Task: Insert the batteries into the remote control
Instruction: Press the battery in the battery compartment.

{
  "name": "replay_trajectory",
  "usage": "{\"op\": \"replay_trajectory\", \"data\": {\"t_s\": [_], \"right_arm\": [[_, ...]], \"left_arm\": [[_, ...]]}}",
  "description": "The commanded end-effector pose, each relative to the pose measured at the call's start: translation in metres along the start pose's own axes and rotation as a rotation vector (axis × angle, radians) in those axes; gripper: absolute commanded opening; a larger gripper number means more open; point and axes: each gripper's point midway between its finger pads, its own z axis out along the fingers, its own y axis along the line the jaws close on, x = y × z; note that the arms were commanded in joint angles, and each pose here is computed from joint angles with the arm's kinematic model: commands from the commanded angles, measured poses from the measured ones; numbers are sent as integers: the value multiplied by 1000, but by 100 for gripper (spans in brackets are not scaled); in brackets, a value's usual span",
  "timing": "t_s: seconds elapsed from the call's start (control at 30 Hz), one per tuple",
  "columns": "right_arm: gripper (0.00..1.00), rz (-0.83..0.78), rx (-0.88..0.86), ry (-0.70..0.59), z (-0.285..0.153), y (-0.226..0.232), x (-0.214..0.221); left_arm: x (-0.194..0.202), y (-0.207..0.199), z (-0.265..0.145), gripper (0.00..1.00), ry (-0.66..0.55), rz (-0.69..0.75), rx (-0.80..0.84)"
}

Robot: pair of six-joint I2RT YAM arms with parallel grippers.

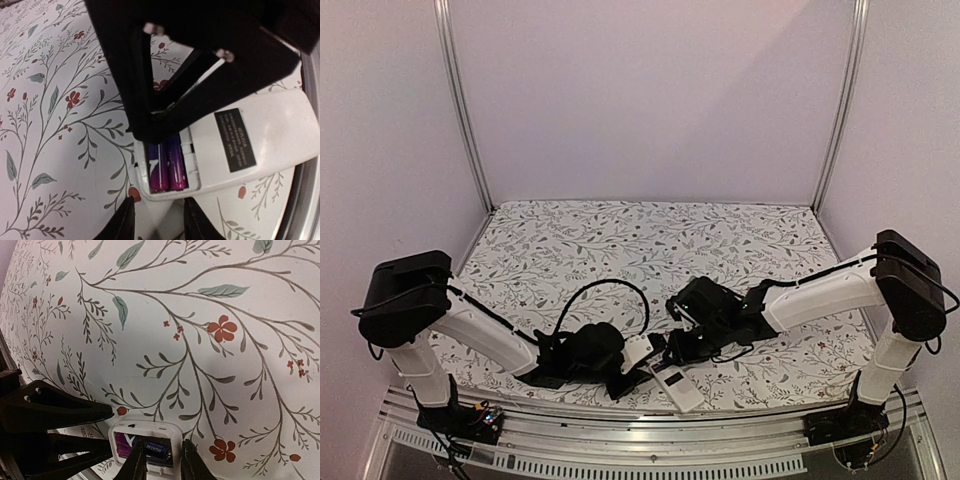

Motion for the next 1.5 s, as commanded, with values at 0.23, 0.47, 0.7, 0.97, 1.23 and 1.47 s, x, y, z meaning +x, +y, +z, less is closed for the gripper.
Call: {"op": "replay_trajectory", "data": {"t_s": [0.23, 0.47, 0.7, 0.97, 1.23, 1.47], "right_arm": [[28, -45, 24, 73, -4, -4, 15], [27, -25, 20, 73, 5, -5, 15], [40, -9, -62, 24, -5, 10, -1], [29, 20, -65, 10, -8, 7, -6], [23, 21, -49, 32, -6, 2, 0], [20, 18, -30, 50, -2, -4, 8]], "left_arm": [[16, -1, 4, 33, 40, 11, -2], [17, -2, 4, 33, 41, 7, 1], [17, -1, 4, 33, 41, 8, 1], [17, -2, 4, 33, 39, 6, 1], [18, -2, 4, 33, 40, 5, 0], [18, -2, 5, 33, 42, 5, 0]]}}
